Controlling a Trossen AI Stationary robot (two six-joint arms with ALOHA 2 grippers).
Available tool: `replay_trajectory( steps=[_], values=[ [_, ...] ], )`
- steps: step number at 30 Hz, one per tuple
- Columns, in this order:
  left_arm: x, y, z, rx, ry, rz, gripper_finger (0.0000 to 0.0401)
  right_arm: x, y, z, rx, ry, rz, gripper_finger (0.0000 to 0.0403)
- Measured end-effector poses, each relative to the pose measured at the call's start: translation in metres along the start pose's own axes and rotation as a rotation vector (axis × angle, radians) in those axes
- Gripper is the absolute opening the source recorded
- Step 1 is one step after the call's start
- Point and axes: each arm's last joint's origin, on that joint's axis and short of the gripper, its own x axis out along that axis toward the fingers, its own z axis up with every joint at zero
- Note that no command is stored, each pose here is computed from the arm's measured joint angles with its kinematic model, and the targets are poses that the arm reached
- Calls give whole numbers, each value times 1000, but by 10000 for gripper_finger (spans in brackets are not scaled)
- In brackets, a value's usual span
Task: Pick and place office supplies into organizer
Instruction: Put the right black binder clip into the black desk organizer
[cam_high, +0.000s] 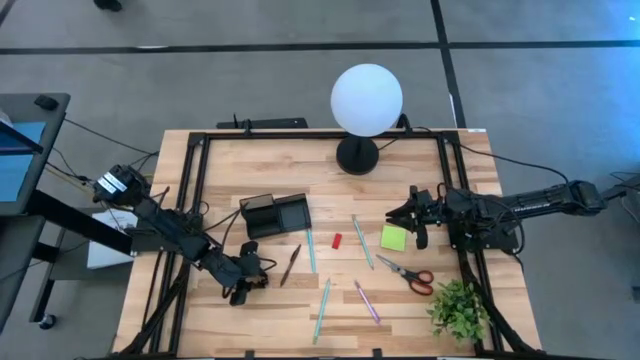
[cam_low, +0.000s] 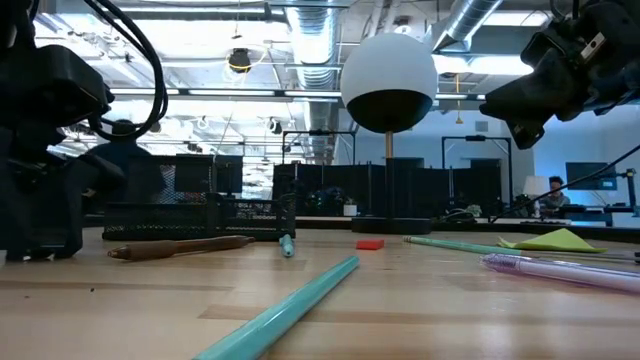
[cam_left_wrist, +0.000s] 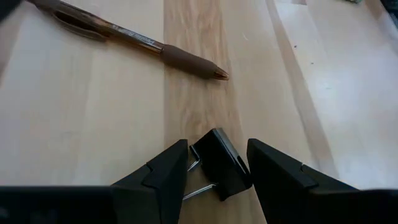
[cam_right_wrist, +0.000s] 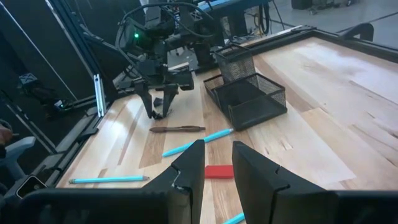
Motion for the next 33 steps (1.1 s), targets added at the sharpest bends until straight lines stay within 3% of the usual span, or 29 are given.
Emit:
replay_trajectory(
  steps=[6,20,33],
  values=[
    [0,1,0,28,-4,15,153,0,0,0,0,0,0,77],
    [0,2,2,-1,-50,72,36,0,0,0,0,0,0,77],
    [0,2,4,-9,-86,87,20,0,0,0,0,0,0,77]
  ],
)
